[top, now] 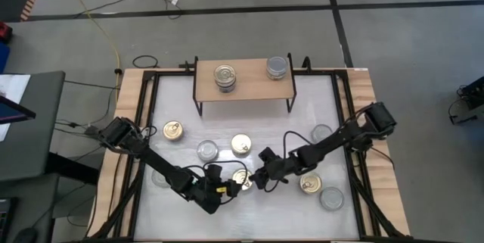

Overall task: Stack canned seafood by type on shelf
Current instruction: Put the blue and pink tuna can on the shelf

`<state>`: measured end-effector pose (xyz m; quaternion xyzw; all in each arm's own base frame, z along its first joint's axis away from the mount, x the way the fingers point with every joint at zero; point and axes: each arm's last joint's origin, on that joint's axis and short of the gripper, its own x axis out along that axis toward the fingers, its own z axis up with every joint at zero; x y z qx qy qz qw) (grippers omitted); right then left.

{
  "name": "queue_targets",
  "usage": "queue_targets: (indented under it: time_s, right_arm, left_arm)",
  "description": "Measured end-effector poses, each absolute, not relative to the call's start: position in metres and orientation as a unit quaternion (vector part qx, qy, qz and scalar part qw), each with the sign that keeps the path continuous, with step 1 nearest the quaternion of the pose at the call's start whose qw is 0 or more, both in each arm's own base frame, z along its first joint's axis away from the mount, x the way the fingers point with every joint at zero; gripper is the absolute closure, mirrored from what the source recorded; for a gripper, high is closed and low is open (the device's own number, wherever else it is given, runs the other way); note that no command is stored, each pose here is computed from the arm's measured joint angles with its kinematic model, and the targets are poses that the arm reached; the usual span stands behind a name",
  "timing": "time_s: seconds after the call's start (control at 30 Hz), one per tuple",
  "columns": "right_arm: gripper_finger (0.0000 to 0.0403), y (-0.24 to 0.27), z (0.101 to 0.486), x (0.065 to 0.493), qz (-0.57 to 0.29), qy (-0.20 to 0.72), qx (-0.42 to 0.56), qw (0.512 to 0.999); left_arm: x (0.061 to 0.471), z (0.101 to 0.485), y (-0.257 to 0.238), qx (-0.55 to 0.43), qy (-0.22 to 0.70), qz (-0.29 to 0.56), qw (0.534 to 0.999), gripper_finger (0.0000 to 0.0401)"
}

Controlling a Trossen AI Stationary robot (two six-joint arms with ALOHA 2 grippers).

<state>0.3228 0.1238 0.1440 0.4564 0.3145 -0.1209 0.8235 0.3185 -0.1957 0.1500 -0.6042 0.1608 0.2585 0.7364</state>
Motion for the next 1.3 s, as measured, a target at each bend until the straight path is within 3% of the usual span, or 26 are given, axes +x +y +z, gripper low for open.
queue_targets:
  time_s: [0.43,0.83,1.03,1.3]
  right_arm:
    - [0.0285,0.116,0.142,0.328,-0.132,0.325,0.445,0.824]
    - [0.0341,0.115,0.139,0.324,-0.144,0.344,0.434,0.820]
    - [0.0349,0.114,0.138,0.323,-0.153,0.353,0.430,0.817]
    - [0.0350,0.114,0.137,0.322,-0.155,0.357,0.426,0.816]
  left_arm:
    - [0.319,0.151,-0.196,-0.606,0.159,0.254,0.737,0.0162]
    - [0.328,0.159,-0.195,-0.579,0.149,0.213,0.773,0.0162]
    - [0.324,0.159,-0.201,-0.613,0.144,0.213,0.747,0.0162]
    - [0.315,0.151,-0.205,-0.675,0.164,0.252,0.674,0.0162]
